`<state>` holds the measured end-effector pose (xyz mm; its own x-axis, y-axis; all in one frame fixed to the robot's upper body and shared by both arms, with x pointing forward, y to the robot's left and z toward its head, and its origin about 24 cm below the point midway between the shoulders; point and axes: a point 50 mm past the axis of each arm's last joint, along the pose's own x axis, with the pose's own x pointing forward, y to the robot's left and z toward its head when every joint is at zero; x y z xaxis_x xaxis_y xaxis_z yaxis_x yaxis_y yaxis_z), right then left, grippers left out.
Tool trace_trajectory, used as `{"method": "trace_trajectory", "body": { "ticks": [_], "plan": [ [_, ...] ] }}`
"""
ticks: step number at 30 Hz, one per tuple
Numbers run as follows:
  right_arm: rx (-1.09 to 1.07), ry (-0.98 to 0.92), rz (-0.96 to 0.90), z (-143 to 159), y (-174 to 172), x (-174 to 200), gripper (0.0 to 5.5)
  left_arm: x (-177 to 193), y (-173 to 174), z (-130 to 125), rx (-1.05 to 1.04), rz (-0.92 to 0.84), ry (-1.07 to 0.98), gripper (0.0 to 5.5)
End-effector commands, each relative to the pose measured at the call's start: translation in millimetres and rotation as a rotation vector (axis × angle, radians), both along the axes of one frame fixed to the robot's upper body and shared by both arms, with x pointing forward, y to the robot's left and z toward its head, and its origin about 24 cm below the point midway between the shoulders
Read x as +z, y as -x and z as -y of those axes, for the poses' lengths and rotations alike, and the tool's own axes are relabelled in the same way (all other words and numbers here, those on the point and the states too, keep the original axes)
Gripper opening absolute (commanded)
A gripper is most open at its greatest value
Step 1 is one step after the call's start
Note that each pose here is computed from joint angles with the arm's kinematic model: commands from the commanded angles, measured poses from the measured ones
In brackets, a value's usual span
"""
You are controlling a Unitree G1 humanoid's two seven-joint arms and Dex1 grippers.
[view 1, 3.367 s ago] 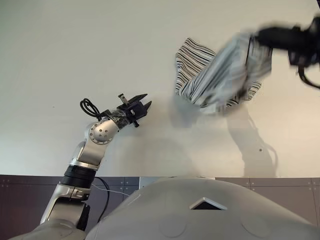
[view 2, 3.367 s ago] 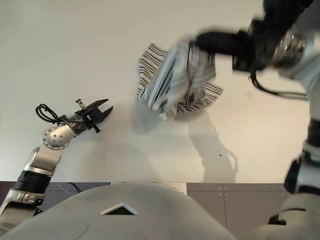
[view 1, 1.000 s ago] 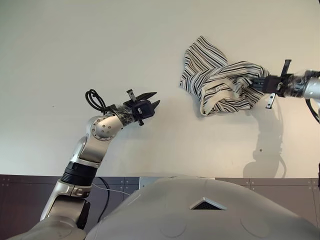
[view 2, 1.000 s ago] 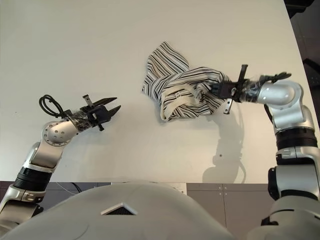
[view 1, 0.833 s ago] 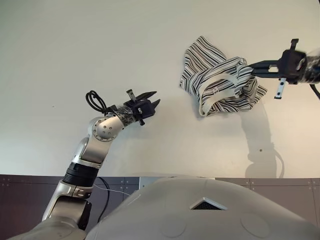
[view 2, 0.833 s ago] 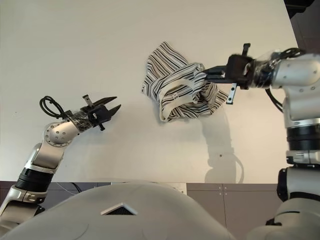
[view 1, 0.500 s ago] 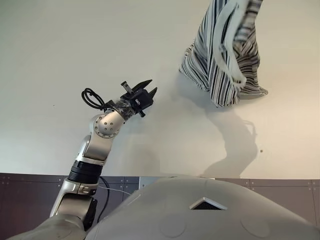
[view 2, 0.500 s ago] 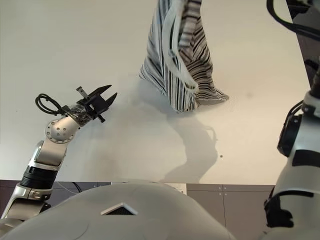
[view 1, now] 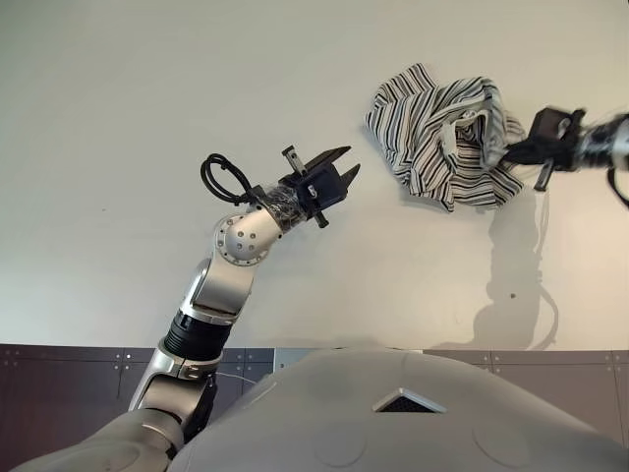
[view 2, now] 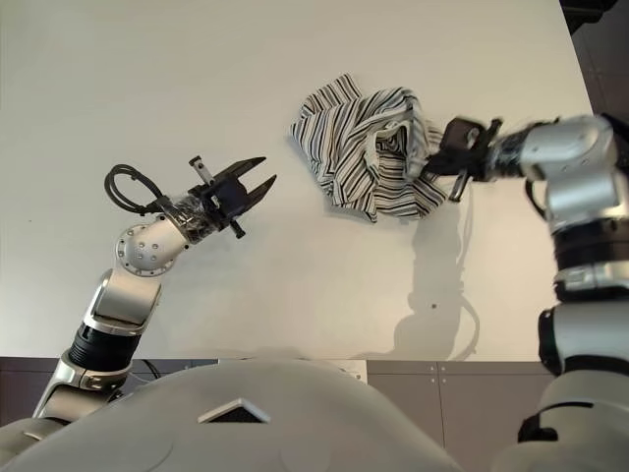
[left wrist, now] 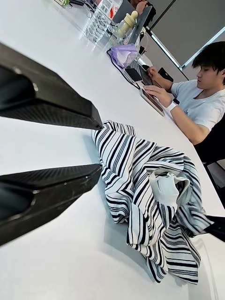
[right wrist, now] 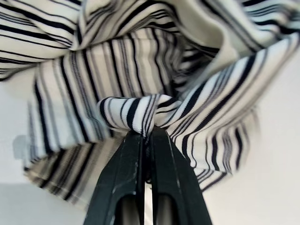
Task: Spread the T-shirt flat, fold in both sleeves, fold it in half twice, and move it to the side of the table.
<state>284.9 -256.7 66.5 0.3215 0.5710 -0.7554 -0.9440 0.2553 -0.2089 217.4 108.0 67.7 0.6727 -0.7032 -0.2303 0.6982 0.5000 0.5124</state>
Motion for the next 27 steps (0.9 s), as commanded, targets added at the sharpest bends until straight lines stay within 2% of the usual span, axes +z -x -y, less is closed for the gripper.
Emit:
{"method": "trace_trajectory", "body": {
  "ticks": [1, 4, 6, 8, 11, 17, 20, 23, 27],
  "plan": [
    [0.1, -0.034, -0.112, -19.4, 33.8, -23.6, 0.13, 9.1, -4.0, -13.3, -0.006, 0.014, -0.047, 1.32],
    [0.108, -0.094, -0.195, -22.8, 46.4, -20.0, 0.13, 18.8, -9.2, -23.8, 0.001, 0.041, -0.071, 1.32],
    [0.099, -0.235, -0.231, -32.2, 45.6, -1.4, 0.13, 19.3, -6.3, -23.9, -0.05, 0.042, -0.112, 1.32],
    [0.106, -0.337, -0.244, -42.8, 43.8, 15.3, 0.13, 16.2, 1.3, -18.3, -0.118, 0.018, -0.135, 1.32],
    [0.11, -0.39, -0.252, -53.2, 45.3, 24.8, 0.13, 12.1, 14.4, -4.1, -0.208, -0.044, -0.112, 1.32],
    [0.122, -0.376, -0.277, -58.0, 52.1, 21.6, 0.13, -0.7, 8.8, 20.6, -0.233, -0.058, -0.119, 1.32],
    [0.16, -0.271, -0.283, -51.8, 61.9, 7.8, 0.13, -2.5, 3.6, 23.0, -0.217, -0.038, -0.136, 1.32],
    [0.054, -0.174, -0.15, -31.5, 42.3, -3.4, 0.13, 0.5, 1.3, 17.8, -0.203, -0.033, -0.135, 1.32],
    [-0.085, -0.157, 0.007, -16.3, 11.2, -5.3, 0.13, 1.5, 1.8, 7.2, -0.187, -0.042, -0.144, 1.32]
  ]
}}
